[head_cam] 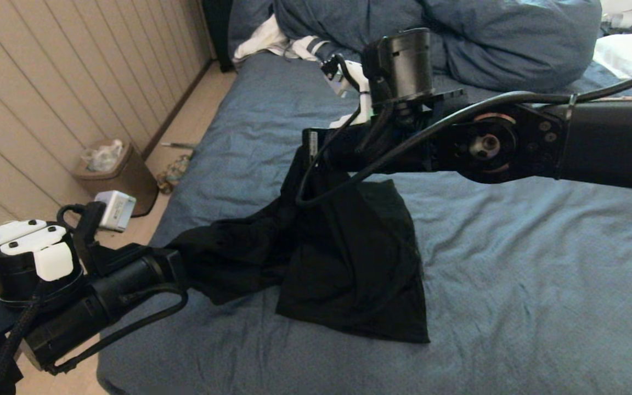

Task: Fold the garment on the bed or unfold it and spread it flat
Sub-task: Unford the black T-shirt

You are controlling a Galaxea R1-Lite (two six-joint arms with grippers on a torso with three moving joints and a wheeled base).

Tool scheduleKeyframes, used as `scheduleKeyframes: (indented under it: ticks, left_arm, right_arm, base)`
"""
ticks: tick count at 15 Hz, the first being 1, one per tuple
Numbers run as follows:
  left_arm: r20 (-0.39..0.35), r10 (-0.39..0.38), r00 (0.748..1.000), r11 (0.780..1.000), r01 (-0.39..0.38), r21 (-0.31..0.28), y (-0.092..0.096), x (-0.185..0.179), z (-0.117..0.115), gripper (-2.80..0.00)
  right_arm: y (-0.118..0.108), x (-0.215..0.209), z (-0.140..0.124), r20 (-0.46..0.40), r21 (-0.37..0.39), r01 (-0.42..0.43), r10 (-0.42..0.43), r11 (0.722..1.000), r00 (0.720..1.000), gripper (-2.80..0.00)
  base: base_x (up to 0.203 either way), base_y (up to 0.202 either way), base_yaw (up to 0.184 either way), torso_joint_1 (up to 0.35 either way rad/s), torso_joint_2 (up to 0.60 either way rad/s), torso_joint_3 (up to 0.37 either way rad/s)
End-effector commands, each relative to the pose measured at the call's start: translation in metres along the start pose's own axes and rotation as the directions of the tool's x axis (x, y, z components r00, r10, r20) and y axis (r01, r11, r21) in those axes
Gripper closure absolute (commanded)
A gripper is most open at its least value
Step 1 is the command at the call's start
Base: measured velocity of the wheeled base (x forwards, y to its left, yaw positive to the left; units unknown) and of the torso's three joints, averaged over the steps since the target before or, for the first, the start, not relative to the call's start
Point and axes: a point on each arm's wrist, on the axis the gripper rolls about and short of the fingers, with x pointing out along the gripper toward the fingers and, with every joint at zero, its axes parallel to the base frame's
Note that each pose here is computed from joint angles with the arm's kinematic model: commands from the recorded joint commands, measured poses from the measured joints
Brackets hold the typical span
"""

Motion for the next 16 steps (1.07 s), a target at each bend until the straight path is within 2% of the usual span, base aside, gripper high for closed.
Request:
scheduleKeyframes:
  ticks: [1,2,5,9,11,16]
  left_arm:
    - [0.024,0.004,1.0,1.0,-0.003,-0.021,0.001,-0.002,0.003,0.0]
    - [0.042,0.02,0.999,0.999,-0.018,-0.038,0.005,-0.003,0.005,0.0]
    - [0.1,0.094,0.991,0.994,-0.087,-0.073,0.023,-0.009,0.015,0.0]
    - [0.05,0.195,0.98,0.971,-0.185,-0.152,0.043,-0.029,0.0,0.0]
    - [0.01,0.201,0.979,0.967,-0.197,-0.161,0.046,-0.034,-0.011,0.0]
    - [0.018,0.188,0.982,0.971,-0.183,-0.155,0.046,-0.036,-0.016,0.0]
  right_arm:
    - [0.022,0.021,-0.015,-0.037,-0.021,-0.05,0.05,0.998,0.998,0.0]
    - [0.032,0.026,-0.023,-0.059,-0.039,-0.072,0.07,0.997,0.996,0.0]
    - [0.041,0.032,-0.029,-0.063,-0.048,-0.097,0.094,0.994,0.994,0.0]
    - [0.065,0.033,-0.037,-0.069,-0.061,-0.154,0.15,0.986,0.986,0.0]
    - [0.077,0.035,-0.045,-0.086,-0.068,-0.18,0.174,0.981,0.981,0.0]
    - [0.08,0.038,-0.052,-0.116,-0.071,-0.184,0.175,0.98,0.978,0.0]
  base:
    - [0.0,0.0,0.0,0.0,0.0,0.0]
    - [0.0,0.0,0.0,0.0,0.0,0.0]
    - [0.0,0.0,0.0,0.0,0.0,0.0]
    - [0.0,0.0,0.0,0.0,0.0,0.0]
    - [0.0,0.0,0.0,0.0,0.0,0.0]
    - [0.0,0.0,0.0,0.0,0.0,0.0]
